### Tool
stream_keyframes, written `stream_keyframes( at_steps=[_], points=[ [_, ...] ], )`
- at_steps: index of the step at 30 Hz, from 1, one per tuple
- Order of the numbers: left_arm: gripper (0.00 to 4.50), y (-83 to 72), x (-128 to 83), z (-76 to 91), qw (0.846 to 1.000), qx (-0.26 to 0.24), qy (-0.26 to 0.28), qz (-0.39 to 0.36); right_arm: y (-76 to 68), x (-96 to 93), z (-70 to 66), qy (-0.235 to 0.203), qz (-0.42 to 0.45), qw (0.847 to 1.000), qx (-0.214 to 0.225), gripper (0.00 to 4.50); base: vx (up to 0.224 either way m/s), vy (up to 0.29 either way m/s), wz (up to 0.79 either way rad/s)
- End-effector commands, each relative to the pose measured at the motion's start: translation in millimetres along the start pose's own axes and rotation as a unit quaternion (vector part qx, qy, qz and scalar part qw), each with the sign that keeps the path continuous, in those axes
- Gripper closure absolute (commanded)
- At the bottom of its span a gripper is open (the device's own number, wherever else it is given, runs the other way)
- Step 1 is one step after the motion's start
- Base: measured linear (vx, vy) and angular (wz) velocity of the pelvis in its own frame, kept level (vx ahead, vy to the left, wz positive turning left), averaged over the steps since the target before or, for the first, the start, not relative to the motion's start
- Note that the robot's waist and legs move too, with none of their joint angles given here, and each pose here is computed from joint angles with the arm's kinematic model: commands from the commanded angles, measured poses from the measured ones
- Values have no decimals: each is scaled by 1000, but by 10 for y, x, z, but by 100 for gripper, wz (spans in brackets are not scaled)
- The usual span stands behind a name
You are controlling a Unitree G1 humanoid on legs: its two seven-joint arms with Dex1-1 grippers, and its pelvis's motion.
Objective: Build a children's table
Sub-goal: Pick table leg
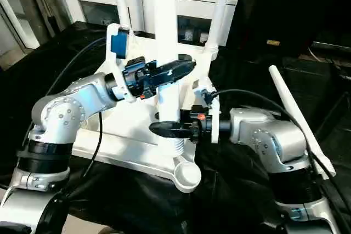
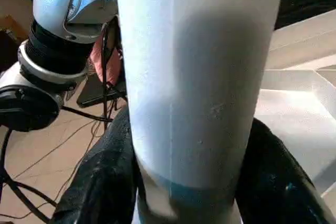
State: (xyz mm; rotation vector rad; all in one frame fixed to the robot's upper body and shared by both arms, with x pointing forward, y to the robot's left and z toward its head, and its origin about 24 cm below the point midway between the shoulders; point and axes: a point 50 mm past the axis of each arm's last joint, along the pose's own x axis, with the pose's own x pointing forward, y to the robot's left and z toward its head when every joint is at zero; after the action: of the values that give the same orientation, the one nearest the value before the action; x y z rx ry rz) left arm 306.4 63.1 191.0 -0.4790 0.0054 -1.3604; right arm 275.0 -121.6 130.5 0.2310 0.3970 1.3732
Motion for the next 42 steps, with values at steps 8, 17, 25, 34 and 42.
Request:
stream_keyframes(
  at_steps=[8,17,25,34,42],
  points=[
    [182,10,29,-4,998,27,-18,47,-28,-31,45,-24,-29,999,-3,259,0,0,0],
    [190,-6,78,-12,993,56,-23,99,-24,-7,35,-28,-38,999,-7,260,0,0,0],
    [249,4,120,60,988,65,-56,128,-37,1,39,-26,-59,998,-28,260,0,0,0],
    [264,-17,195,46,980,84,-63,168,-126,18,43,-28,-122,991,-46,190,0,0,0],
    [265,31,204,22,974,98,-49,200,-159,45,43,-16,-178,982,-62,144,0,0,0]
  ],
)
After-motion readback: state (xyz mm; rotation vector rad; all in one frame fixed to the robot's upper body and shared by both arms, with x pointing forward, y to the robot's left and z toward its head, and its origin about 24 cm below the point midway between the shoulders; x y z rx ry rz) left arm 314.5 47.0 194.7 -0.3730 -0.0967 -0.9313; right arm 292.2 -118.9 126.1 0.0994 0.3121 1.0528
